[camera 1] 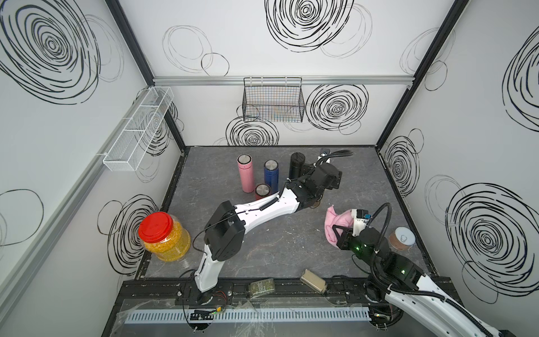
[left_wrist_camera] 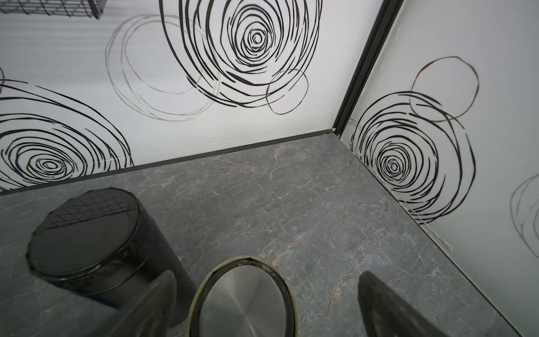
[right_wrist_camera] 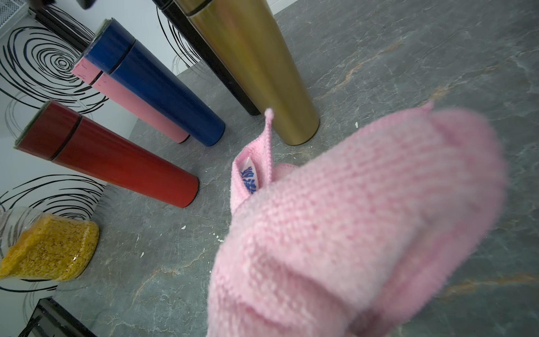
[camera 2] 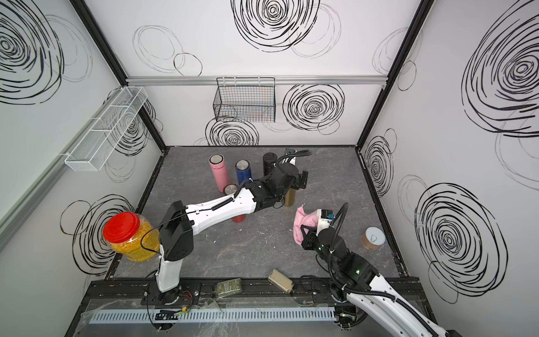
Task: Wipe the surface of the thermos
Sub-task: Pick up the thermos from the center of the board.
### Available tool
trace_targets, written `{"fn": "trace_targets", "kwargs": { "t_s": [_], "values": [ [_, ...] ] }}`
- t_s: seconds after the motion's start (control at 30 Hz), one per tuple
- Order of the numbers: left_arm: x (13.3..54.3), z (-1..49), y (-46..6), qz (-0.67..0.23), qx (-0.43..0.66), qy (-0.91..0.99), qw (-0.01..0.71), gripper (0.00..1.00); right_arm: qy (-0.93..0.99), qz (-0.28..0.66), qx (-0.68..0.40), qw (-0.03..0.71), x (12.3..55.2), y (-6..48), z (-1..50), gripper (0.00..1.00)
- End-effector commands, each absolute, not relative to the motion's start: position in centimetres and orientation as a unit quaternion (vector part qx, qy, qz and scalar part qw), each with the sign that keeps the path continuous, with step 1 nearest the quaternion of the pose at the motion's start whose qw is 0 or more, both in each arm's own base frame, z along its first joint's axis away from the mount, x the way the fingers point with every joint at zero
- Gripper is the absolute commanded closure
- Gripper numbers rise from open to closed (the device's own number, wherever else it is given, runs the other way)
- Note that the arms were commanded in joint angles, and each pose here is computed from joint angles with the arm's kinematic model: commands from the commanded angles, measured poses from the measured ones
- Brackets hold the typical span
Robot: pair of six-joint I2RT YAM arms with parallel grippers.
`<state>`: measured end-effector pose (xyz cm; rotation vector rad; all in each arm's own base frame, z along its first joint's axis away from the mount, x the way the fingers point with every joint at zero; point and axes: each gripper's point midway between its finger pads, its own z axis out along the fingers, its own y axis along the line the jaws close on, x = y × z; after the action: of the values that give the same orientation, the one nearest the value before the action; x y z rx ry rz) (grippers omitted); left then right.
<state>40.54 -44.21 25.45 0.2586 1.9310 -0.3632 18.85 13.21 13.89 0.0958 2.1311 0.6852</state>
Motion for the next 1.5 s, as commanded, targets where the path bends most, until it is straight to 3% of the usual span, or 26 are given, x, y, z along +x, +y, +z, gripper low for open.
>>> {"fn": "trace_targets", "kwargs": {
  "t_s": [0.0, 0.63, 1.0, 1.1, 1.23, 1.4, 1.43, 1.47],
  "values": [
    [41.1, 25.2, -44.8, -0.154, 0.098, 0.817, 0.547, 0.01, 0.861, 0.271, 0.045, 0.428, 18.7, 12.9, 13.2, 1.00],
    [43.0, 19.9, -45.6, -0.122, 0.094, 0.836, 0.527, 0.05, 0.862, 0.272, 0.046, 0.425, 18.8, 12.9, 12.2, 1.00],
    [43.9, 18.6, -45.1, -0.112, 0.095, 0.842, 0.519, 0.15, 0.857, 0.277, 0.044, 0.431, 19.1, 12.9, 12.9, 1.00],
    [43.7, 18.2, -45.0, -0.109, 0.098, 0.844, 0.516, 0.22, 0.855, 0.282, 0.041, 0.434, 19.2, 13.1, 13.4, 1.00],
    [43.3, 17.6, -45.0, -0.110, 0.104, 0.848, 0.509, 0.39, 0.854, 0.282, 0.038, 0.436, 19.1, 13.1, 13.7, 1.00],
    [42.1, 18.4, -44.2, -0.115, 0.107, 0.847, 0.507, 0.94, 0.849, 0.293, 0.040, 0.437, 18.9, 13.1, 14.0, 1.00],
    [41.7, 18.8, -43.9, -0.117, 0.107, 0.847, 0.508, 1.00, 0.849, 0.296, 0.040, 0.435, 18.8, 13.2, 14.0, 1.00],
    [41.2, 19.4, -43.6, -0.120, 0.110, 0.845, 0.509, 1.00, 0.848, 0.300, 0.040, 0.435, 18.7, 13.2, 14.0, 1.00]
  ]
}}
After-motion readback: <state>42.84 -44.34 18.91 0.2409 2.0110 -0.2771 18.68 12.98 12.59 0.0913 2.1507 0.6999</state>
